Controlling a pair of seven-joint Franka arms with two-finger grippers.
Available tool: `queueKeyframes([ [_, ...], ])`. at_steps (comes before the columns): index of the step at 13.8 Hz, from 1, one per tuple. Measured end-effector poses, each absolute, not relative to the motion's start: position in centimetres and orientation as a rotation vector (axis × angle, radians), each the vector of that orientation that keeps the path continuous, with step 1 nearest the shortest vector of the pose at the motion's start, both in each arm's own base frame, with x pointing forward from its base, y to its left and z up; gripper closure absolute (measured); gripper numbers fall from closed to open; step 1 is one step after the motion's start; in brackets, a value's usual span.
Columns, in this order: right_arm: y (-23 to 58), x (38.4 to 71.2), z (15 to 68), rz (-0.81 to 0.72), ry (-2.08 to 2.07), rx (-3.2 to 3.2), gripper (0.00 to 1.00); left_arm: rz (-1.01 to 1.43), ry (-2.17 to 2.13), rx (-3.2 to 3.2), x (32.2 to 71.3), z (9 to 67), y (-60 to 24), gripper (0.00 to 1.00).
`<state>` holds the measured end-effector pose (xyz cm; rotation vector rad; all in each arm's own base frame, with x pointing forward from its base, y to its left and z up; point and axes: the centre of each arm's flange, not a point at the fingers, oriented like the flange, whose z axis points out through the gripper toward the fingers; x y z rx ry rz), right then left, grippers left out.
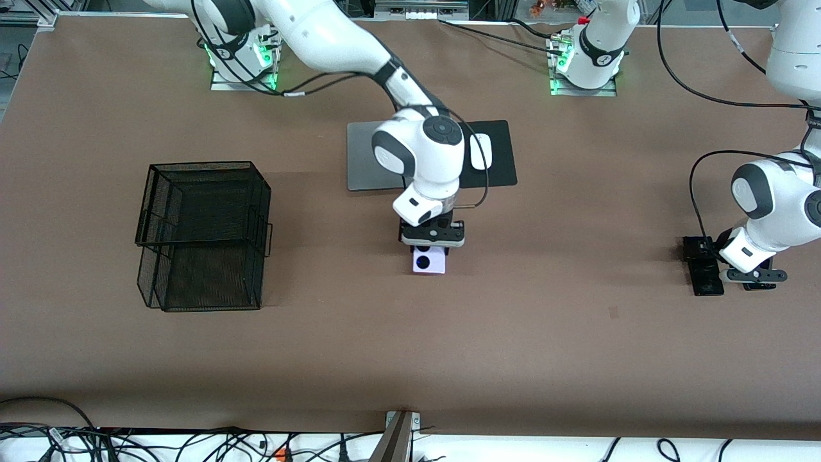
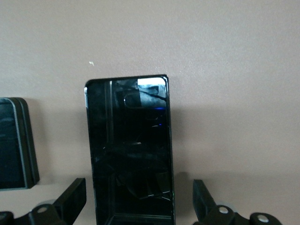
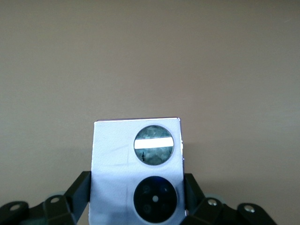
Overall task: Place phones with both arms
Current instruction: 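Carry the phone to the basket while the left gripper grips the black phone, then release the phone in the basket while the left gripper lifts the black phone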
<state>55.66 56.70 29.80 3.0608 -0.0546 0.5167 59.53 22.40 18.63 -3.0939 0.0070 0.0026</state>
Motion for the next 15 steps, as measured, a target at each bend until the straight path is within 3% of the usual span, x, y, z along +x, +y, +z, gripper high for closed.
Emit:
queueKeyframes([
  [4,48.8,58.5,39.1,0.255,0.022,3.010,0.16,0.005,0.003,-3.095,59.4,18.0,22.6,0.00],
  [10,31.2,61.6,42.9,0.106,0.083,2.972,0.16,-0.035,-0.003,-3.091,59.4,16.1,22.9,0.01],
  [11,27.6,62.2,43.0,0.085,0.095,2.984,0.16,-0.038,-0.003,-3.090,59.5,16.2,22.9,0.04],
  [12,24.0,62.7,43.1,0.074,0.105,2.993,0.16,-0.044,-0.002,-3.089,59.6,16.4,22.9,0.16],
  [13,20.3,63.3,43.1,0.073,0.107,2.999,0.16,-0.046,0.001,-3.088,59.7,16.5,22.9,0.21],
  [15,15.0,63.9,42.4,0.105,0.120,3.012,0.16,-0.047,0.002,-3.088,59.7,16.6,22.9,0.21],
])
